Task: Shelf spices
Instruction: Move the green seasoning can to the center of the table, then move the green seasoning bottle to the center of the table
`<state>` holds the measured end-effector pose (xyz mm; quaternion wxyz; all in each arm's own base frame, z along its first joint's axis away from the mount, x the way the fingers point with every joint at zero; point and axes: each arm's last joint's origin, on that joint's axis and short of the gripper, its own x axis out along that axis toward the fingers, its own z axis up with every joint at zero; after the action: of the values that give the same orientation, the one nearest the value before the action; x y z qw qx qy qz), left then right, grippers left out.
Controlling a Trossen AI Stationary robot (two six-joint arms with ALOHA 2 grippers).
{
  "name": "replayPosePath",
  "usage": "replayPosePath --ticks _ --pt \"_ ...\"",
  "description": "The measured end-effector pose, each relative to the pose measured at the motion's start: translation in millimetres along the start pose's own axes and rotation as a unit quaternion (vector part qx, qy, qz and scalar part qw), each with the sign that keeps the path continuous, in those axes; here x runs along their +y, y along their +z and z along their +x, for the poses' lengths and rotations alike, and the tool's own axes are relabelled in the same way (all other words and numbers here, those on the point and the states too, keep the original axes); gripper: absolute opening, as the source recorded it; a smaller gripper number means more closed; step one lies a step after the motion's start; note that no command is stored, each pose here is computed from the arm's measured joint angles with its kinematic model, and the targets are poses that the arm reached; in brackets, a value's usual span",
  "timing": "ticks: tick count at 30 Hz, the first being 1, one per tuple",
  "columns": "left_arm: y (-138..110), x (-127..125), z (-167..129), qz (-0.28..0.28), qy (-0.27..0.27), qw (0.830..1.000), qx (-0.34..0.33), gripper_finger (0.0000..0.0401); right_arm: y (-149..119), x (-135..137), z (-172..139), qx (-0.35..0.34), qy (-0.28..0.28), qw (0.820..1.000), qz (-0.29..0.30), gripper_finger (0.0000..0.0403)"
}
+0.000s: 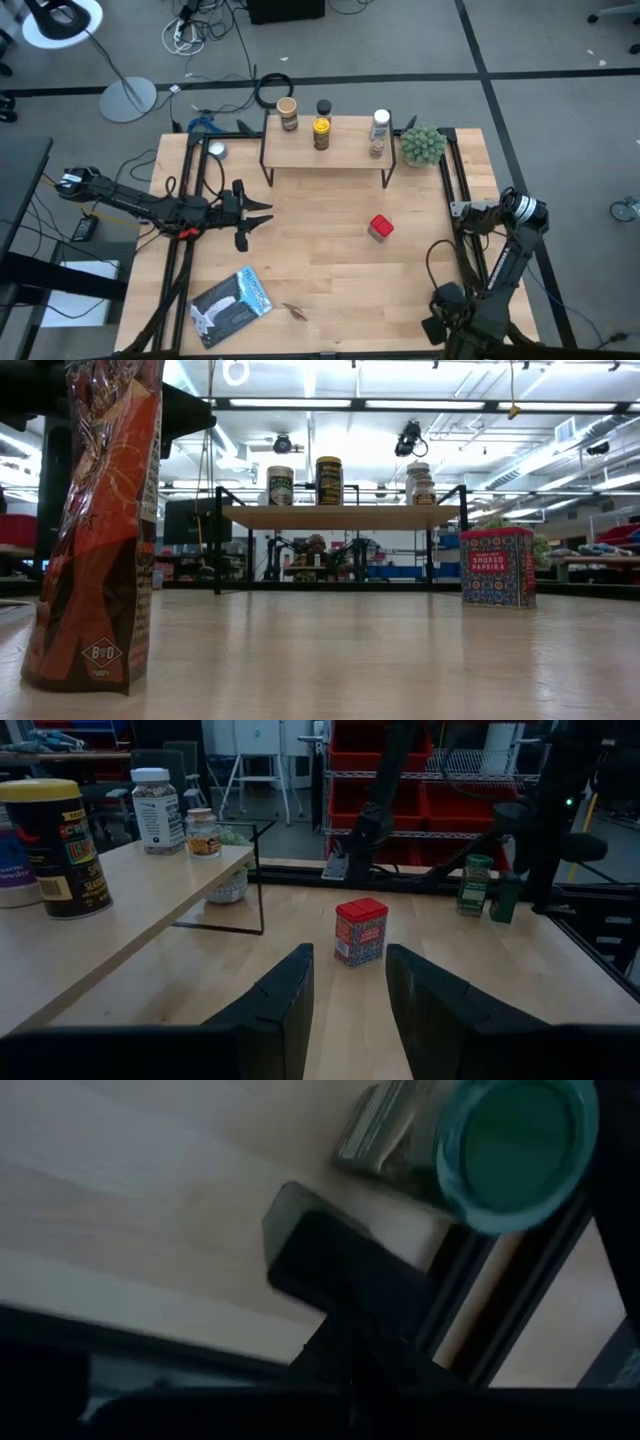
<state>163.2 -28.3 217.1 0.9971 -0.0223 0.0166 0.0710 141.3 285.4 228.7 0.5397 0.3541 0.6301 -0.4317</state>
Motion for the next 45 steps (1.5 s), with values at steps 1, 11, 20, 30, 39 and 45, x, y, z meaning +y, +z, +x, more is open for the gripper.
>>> replayPosePath --ticks 1,11,20,30,39,45 --pt "0 0 0 -0.001 0.000 1.000 -0.001 0.0131 1 3 2 -0.003 -0.004 1.000 -0.003 0.0000" --pt "0 0 0 -0.004 0.002 1.000 -0.001 0.0131 36 27 2 -0.087 0.009 0.995 -0.046 0.0000" --pt "1 0 0 -0.005 0.002 1.000 -0.005 0.0131 101 58 -5 -0.227 0.027 0.969 -0.098 0.0000" --pt "1 0 0 -0.005 0.002 1.000 -0.003 0.0131 118 48 -23 -0.292 0.032 0.951 -0.096 0.0000" --pt "0 0 0 -0.003 0.002 1.000 -0.001 0.0131 76 -6 -40 -0.172 0.007 0.985 0.008 0.0000" --pt "0 0 0 0.000 0.003 1.000 -0.001 0.0131 50 -23 -28 -0.058 -0.077 0.993 0.063 0.0000"
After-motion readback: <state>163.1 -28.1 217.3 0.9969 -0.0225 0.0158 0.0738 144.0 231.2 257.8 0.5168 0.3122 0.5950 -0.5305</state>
